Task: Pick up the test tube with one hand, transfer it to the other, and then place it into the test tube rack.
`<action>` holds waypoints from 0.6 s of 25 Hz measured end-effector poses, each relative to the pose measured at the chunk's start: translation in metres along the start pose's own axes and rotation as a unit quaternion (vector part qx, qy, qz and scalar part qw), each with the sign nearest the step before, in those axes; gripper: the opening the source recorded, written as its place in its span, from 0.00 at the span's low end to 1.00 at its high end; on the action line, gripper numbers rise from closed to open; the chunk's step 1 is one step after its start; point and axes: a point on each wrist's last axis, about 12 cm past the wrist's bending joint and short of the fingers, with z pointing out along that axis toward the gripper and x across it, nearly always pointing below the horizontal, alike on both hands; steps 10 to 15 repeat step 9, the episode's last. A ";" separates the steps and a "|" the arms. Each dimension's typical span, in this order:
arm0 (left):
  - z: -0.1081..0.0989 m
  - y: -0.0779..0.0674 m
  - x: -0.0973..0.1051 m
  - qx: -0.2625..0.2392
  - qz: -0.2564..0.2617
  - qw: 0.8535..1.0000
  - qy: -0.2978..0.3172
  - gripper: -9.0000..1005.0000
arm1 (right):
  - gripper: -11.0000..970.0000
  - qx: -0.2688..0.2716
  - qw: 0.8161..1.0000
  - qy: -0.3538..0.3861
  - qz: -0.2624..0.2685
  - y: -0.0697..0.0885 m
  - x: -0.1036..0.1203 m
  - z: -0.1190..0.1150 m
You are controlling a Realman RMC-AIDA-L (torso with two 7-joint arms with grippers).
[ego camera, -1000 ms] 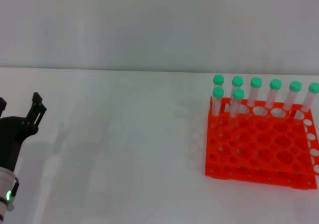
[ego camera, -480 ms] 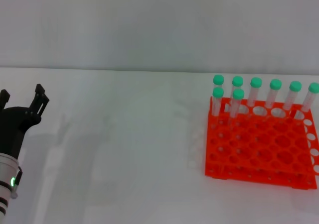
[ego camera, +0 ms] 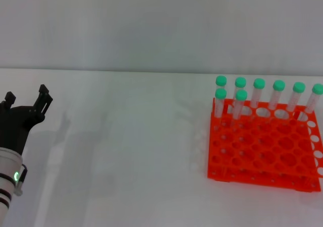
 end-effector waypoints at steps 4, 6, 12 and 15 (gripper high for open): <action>0.004 -0.004 0.001 0.002 -0.004 1.000 0.007 0.89 | 0.88 0.000 1.000 0.004 -0.005 0.001 0.000 0.003; 0.005 -0.006 0.001 0.004 -0.008 1.000 0.006 0.89 | 0.88 0.000 1.000 0.009 -0.007 0.001 0.000 0.005; 0.005 -0.008 0.001 0.006 -0.009 1.000 0.007 0.89 | 0.88 -0.001 1.000 0.015 -0.008 0.002 0.000 0.008; 0.005 -0.008 0.001 0.006 -0.009 1.000 0.007 0.89 | 0.88 -0.001 1.000 0.015 -0.008 0.002 0.000 0.008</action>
